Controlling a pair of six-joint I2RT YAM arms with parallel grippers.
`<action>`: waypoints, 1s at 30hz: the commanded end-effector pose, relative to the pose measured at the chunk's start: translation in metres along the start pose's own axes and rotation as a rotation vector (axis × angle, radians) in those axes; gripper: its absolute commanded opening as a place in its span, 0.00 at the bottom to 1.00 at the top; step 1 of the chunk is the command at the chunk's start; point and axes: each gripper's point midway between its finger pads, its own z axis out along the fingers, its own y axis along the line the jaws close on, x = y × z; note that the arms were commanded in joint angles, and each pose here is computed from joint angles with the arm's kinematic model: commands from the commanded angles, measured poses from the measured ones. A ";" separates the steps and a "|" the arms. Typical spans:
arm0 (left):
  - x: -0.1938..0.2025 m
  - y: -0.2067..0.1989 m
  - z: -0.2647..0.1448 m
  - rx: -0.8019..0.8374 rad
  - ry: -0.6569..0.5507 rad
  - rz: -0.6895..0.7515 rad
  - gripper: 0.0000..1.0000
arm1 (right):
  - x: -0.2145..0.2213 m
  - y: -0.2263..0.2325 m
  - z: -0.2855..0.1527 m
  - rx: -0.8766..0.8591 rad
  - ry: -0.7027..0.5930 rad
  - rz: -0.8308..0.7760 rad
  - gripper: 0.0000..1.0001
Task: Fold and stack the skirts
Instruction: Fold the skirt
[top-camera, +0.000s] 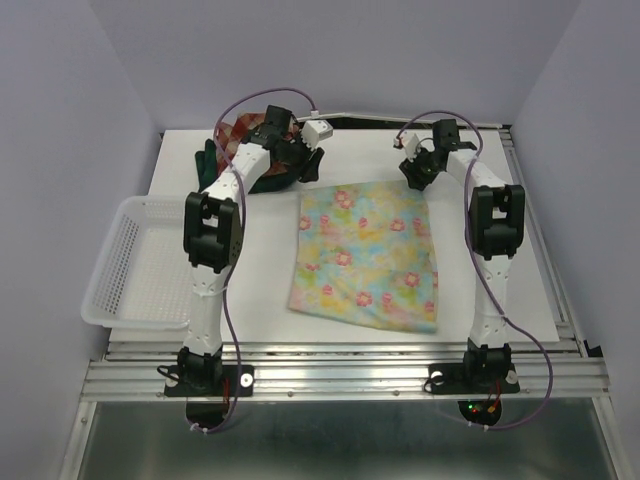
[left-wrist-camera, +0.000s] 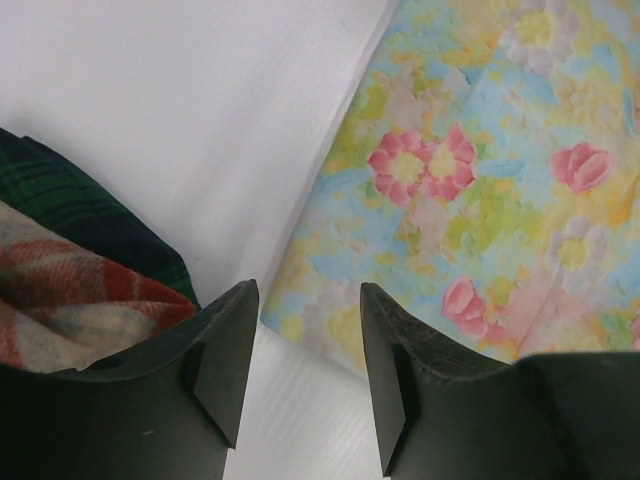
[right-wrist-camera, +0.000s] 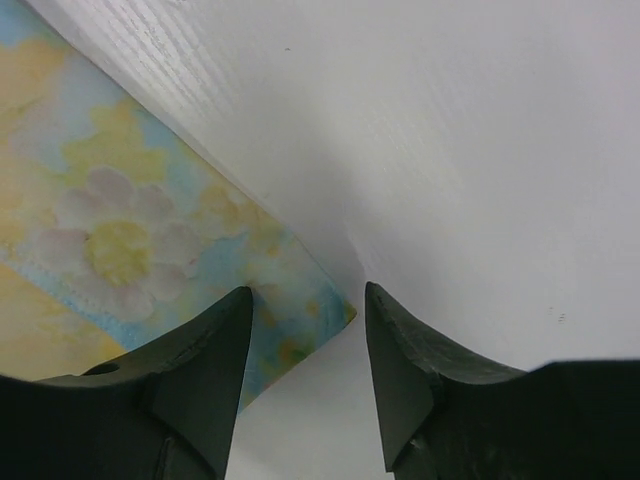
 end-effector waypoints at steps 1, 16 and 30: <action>-0.015 0.014 0.001 -0.044 -0.024 0.021 0.56 | 0.010 0.010 0.008 -0.048 0.016 -0.062 0.49; 0.062 0.019 0.044 -0.040 0.186 0.011 0.52 | 0.016 0.011 0.005 -0.051 0.047 -0.087 0.31; 0.020 0.020 0.024 -0.108 0.082 0.052 0.00 | -0.025 -0.033 -0.026 0.115 0.001 -0.098 0.01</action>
